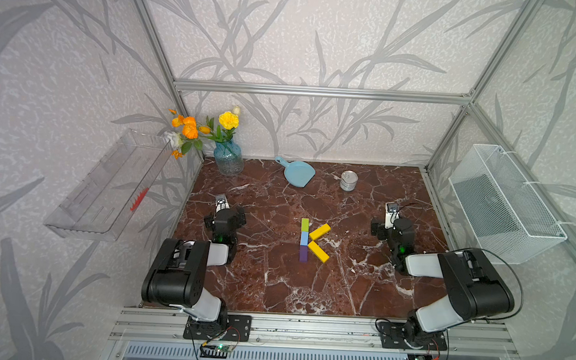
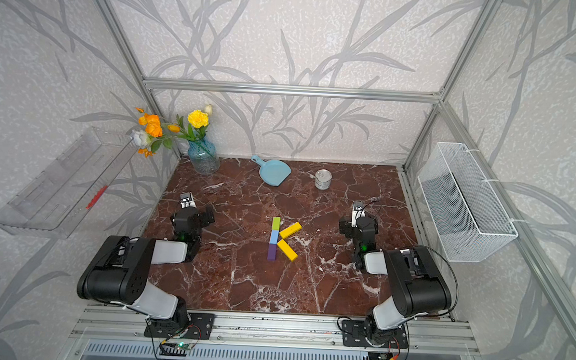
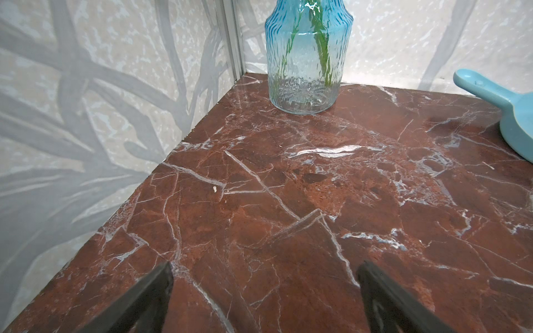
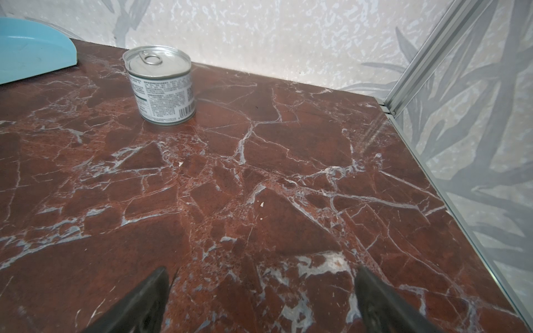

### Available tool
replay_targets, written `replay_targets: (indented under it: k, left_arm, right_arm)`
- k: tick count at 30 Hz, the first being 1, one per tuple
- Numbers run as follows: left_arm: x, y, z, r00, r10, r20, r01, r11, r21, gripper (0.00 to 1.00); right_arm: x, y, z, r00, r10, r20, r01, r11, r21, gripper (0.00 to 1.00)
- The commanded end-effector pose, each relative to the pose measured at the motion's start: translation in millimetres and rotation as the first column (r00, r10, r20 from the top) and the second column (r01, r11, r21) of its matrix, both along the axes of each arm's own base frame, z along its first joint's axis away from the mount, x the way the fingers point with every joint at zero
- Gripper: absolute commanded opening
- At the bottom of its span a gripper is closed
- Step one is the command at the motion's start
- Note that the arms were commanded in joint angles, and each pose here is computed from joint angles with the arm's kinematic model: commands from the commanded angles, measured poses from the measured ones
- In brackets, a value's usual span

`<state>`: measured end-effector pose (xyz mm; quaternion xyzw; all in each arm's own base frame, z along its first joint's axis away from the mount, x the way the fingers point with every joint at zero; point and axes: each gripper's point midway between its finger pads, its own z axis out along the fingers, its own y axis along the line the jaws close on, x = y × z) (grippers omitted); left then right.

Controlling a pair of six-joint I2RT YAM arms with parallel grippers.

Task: Assemble the letter k with building blocks
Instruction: Reset both arms

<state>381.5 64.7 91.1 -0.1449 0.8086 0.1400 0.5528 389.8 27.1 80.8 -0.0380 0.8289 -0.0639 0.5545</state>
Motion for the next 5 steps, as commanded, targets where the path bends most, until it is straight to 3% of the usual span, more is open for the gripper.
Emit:
replay_targets:
  k: [1,5]
  left_arm:
    - [2.5,-1.0,5.2,1.0,-0.005,0.018,0.005,1.0,-0.007,1.0]
    - [2.2,-1.4,5.0,1.0,-0.007,0.017,0.007,1.0,-0.007,1.0]
  right_arm:
    - [4.5,0.7,10.9,1.0,0.004,0.028,-0.004,1.0,0.007,0.99]
    - [4.5,0.4,11.0,1.0,0.003,0.028,-0.003,1.0,0.007,0.99]
